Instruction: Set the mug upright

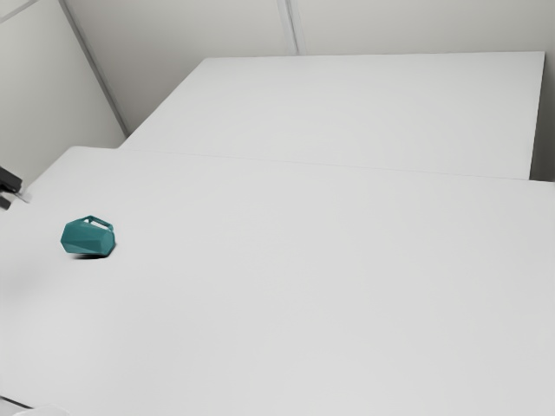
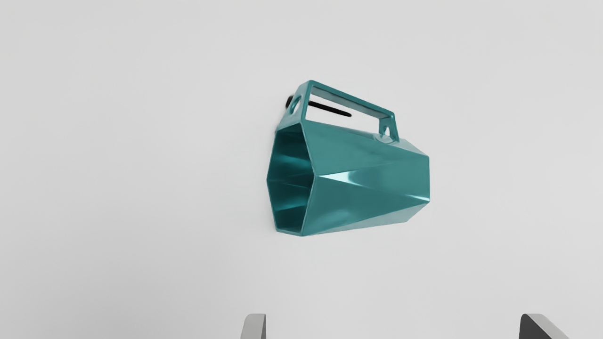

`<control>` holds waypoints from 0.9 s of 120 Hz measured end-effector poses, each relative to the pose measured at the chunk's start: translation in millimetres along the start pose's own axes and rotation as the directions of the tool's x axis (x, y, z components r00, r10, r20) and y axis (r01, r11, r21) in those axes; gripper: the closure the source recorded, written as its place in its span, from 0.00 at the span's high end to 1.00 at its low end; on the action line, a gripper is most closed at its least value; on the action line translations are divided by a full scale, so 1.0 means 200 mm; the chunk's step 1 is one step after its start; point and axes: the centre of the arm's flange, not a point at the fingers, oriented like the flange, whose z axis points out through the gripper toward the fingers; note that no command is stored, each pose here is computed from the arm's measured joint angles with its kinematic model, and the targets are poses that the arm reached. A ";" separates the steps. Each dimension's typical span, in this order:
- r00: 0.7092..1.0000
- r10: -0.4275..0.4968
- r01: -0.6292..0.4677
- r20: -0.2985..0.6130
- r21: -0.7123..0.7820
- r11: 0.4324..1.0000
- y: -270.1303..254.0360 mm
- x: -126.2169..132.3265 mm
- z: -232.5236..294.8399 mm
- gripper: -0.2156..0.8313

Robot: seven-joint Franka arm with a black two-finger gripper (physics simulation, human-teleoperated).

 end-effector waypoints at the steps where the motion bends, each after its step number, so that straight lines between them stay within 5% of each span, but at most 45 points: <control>1: 1.000 0.000 0.000 -0.001 -0.002 1.000 -0.01 0.00 0.01 0.78; 108: 0.986 -0.032 -0.020 -0.163 -0.310 0.951 -0.35 -0.09 0.59 0.78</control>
